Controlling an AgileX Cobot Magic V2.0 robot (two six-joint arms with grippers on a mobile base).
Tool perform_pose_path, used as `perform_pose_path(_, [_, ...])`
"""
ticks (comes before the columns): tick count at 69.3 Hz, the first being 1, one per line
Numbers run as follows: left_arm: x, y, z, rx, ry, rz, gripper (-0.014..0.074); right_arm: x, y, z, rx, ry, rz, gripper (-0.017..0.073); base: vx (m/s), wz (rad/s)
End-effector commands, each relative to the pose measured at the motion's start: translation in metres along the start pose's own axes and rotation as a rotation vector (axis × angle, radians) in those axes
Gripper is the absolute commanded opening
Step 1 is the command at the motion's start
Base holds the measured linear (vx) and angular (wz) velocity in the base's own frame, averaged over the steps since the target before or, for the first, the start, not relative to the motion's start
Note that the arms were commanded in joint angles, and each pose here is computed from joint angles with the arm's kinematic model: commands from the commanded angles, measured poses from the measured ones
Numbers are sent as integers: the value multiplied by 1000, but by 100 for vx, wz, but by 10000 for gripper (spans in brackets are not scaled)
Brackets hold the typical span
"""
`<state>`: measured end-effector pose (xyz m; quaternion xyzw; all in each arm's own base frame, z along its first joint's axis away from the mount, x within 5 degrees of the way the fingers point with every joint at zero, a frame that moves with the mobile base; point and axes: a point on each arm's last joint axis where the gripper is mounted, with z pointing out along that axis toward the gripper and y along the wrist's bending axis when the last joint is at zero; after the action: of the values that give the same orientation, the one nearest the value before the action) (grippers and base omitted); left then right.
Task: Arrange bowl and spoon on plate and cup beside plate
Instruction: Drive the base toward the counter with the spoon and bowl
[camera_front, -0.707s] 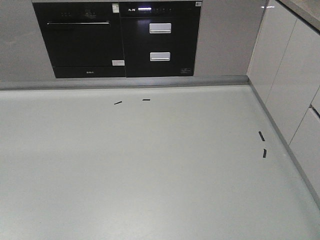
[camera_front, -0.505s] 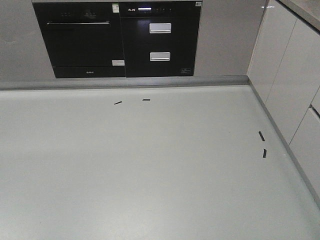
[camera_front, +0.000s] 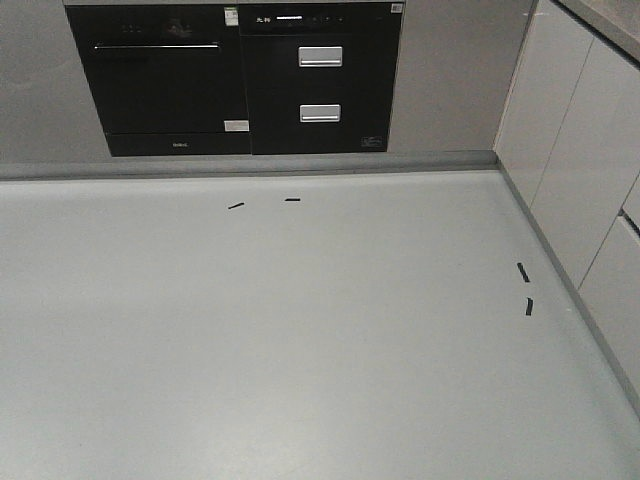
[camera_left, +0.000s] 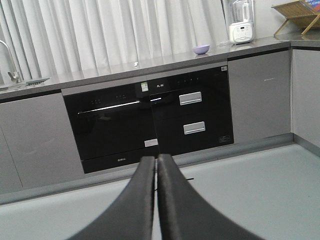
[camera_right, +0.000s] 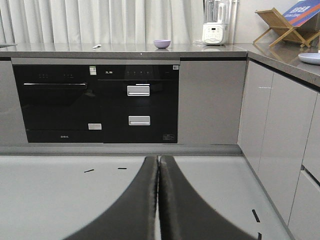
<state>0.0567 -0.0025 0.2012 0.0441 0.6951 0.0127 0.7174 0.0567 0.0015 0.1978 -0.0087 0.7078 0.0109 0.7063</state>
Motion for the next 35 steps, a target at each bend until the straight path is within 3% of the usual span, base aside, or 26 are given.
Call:
perform_pose_path(1, [-10,0,-2,-4,-97,-7,-6,-6,0,-1,3,-78,-3,-9,0,0])
perform_pose_path(35, [-10,0,-2,-4,-97,-7,-6,-6,0,-1,3,-78,-3,-9,0,0])
